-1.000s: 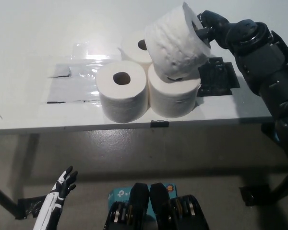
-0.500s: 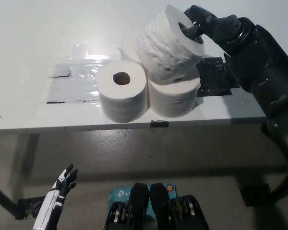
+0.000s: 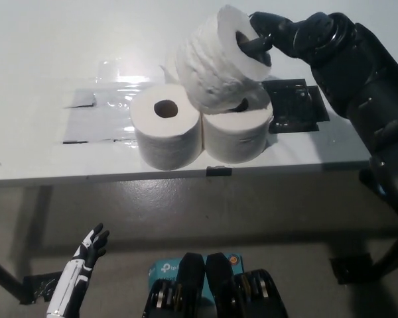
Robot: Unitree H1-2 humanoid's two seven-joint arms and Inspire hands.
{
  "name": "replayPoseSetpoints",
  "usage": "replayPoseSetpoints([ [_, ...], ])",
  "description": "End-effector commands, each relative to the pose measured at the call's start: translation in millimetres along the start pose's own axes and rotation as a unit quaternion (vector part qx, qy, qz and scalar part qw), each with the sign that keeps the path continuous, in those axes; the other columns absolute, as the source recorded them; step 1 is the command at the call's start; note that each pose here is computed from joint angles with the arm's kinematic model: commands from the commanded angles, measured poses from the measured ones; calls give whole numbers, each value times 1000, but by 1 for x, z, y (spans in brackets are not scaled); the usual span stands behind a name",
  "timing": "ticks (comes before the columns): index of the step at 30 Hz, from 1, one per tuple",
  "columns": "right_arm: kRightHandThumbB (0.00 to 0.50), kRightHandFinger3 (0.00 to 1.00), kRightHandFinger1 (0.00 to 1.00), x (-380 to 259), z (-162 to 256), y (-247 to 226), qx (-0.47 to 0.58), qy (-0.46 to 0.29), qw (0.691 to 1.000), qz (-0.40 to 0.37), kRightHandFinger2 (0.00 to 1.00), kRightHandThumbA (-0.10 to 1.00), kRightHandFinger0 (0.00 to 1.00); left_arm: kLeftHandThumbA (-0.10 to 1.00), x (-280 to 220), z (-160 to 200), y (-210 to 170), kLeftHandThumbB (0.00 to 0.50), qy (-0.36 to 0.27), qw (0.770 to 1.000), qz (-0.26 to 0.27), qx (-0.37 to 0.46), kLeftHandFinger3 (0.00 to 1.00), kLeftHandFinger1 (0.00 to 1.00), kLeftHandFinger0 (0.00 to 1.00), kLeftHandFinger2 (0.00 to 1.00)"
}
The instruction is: A few rolls of toilet paper are kept infront of the robot and the robot uses its right hand to lift one of the rolls and and places it on top of the other rolls to stack it.
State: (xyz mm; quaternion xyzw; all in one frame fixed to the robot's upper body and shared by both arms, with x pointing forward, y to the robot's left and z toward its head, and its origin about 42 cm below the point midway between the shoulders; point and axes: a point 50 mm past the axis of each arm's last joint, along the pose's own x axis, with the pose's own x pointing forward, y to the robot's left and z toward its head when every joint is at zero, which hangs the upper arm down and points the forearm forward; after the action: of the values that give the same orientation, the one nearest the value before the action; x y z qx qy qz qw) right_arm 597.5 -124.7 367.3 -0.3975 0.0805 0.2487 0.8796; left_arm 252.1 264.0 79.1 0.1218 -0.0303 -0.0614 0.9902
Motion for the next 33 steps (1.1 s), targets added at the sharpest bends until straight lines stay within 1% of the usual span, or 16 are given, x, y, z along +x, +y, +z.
replayPoseSetpoints([
  [1, 314, 1000, 1000, -14, 60, -26, -22, -57, 998, 29, 1000, 747, 1000, 1000, 2, 9, 6, 217, -19, 1000, -11, 18, 1000, 1000, 1000, 1000],
  [4, 366, 1000, 1000, -16, 69, -30, -39, -46, 998, 24, 1000, 778, 1000, 1000, 2, 9, 4, 231, -20, 1000, -11, 18, 1000, 1000, 1000, 1000],
  [8, 386, 1000, 1000, -19, 82, -34, -55, -51, 997, 19, 1000, 763, 1000, 1000, 4, 10, 4, 238, -23, 999, -12, 20, 1000, 1000, 1000, 1000],
  [9, 423, 1000, 1000, -20, 89, -35, -57, -51, 997, 17, 1000, 744, 1000, 1000, 4, 12, 5, 231, -25, 999, -14, 24, 1000, 1000, 1000, 1000],
  [13, 442, 1000, 1000, -23, 96, -40, -54, -51, 997, 5, 1000, 694, 1000, 1000, 6, 12, 5, 232, -28, 999, -15, 27, 1000, 1000, 1000, 1000],
  [14, 439, 1000, 1000, -24, 97, -41, -57, -50, 997, 7, 1000, 708, 1000, 1000, 7, 13, 5, 220, -29, 999, -15, 28, 1000, 1000, 1000, 1000],
  [19, 355, 1000, 1000, -32, 105, -50, -89, -51, 994, 41, 1000, 850, 1000, 1000, 8, 12, 5, 234, -30, 999, -15, 22, 1000, 1000, 1000, 1000],
  [20, 367, 1000, 1000, -34, 108, -53, -91, -53, 993, 44, 1000, 895, 1000, 1000, 8, 12, 5, 239, -29, 999, -15, 23, 1000, 1000, 1000, 1000],
  [22, 354, 1000, 1000, -39, 115, -62, -89, -67, 993, 34, 1000, 1000, 1000, 1000, 8, 11, 4, 241, -28, 999, -14, 19, 1000, 1000, 1000, 1000],
  [25, 353, 1000, 1000, -53, 129, -83, -62, -115, 991, -6, 1000, 1000, 1000, 1000, 12, 12, 5, 229, -35, 999, -12, 17, 1000, 1000, 1000, 1000],
  [26, 331, 1000, 1000, -62, 137, -96, -27, -157, 987, -37, 1000, 1000, 1000, 1000, 15, 13, 6, 223, -35, 999, -11, 14, 1000, 1000, 1000, 1000],
  [28, 332, 1000, 1000, -88, 149, -126, -14, -223, 969, -105, 1000, 1000, 1000, 1000, 23, 16, 8, 216, -42, 999, -9, 10, 1000, 1000, 1000, 1000],
  [29, 414, 1000, 1000, -89, 150, -128, -15, -224, 969, -108, 1000, 1000, 1000, 1000, 25, 17, 8, 211, -45, 999, -9, 10, 1000, 1000, 1000, 1000],
  [30, 349, 1000, 1000, -109, 154, -146, 7, -267, 952, -148, 1000, 1000, 1000, 1000, 30, 21, 9, 202, -49, 999, -9, 10, 1000, 1000, 1000, 1000],
  [32, 347, 1000, 1000, -140, 163, -169, 18, -318, 927, -199, 1000, 1000, 1000, 1000, 42, 26, 11, 202, -57, 998, -7, 9, 1000, 1000, 1000, 1000],
  [33, 364, 1000, 1000, -155, 165, -177, 19, -337, 916, -218, 1000, 1000, 1000, 1000, 45, 27, 12, 201, -58, 998, -6, 9, 1000, 1000, 1000, 1000],
])
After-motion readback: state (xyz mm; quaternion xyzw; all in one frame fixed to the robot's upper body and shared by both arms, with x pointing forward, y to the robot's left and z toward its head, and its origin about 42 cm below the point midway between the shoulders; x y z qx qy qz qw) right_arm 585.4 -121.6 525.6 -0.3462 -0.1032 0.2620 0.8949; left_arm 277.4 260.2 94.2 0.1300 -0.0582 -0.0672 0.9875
